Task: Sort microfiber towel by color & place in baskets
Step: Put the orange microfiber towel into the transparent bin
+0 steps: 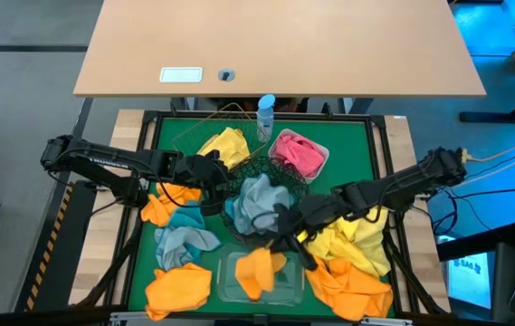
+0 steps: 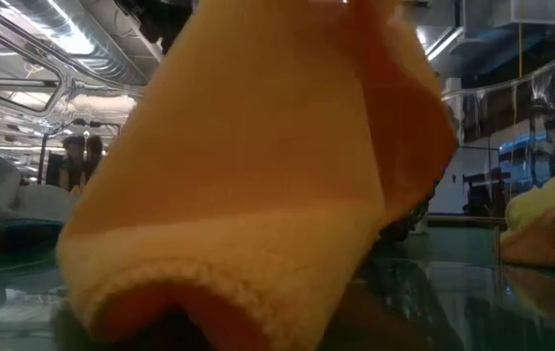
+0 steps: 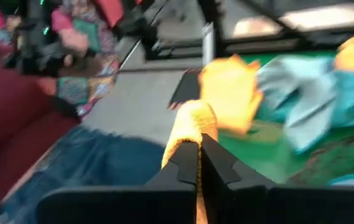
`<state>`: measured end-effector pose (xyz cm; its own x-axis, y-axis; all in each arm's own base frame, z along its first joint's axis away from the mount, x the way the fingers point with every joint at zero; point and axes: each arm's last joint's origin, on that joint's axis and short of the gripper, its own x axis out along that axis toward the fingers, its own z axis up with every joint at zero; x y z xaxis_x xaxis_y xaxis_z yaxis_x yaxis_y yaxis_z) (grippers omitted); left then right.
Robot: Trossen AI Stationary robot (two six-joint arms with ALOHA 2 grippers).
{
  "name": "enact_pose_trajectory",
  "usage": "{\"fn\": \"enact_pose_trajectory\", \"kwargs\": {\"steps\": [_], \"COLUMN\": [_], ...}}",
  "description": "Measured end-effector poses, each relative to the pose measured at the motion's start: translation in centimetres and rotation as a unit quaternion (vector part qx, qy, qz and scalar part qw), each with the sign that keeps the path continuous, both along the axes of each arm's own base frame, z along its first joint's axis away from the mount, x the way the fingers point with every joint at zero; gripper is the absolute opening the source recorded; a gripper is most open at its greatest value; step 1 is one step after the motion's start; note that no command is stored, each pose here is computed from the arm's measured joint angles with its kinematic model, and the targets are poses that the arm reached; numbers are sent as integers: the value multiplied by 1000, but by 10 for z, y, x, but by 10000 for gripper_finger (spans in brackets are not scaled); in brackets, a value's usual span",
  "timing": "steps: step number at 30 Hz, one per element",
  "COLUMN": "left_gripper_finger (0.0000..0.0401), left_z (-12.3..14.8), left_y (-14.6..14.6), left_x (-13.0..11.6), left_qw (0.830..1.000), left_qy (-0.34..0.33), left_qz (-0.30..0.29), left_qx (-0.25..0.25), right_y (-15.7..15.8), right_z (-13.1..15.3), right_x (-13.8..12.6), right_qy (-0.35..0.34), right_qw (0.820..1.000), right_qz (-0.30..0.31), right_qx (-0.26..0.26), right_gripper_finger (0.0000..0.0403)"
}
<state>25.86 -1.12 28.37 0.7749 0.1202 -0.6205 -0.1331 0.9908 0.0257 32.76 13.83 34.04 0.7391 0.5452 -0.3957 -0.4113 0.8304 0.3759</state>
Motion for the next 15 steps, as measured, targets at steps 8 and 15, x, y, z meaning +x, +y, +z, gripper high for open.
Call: {"fn": "enact_pose_trajectory", "kwargs": {"steps": [8,15], "left_gripper_finger": [205,205], "left_z": [0,0], "left_y": [0,0], "left_x": [0,0], "left_qw": [1000,1000], "left_qy": [1,1], "left_qz": [-2,-2], "left_qx": [-2,-2], "right_y": [16,12], "right_z": [-11,-10], "right_x": [-1,1], "right_qy": [39,31], "right_qw": [999,999], "right_qz": [22,2], "right_qx": [15,10], "right_gripper_finger": [19,34]}}
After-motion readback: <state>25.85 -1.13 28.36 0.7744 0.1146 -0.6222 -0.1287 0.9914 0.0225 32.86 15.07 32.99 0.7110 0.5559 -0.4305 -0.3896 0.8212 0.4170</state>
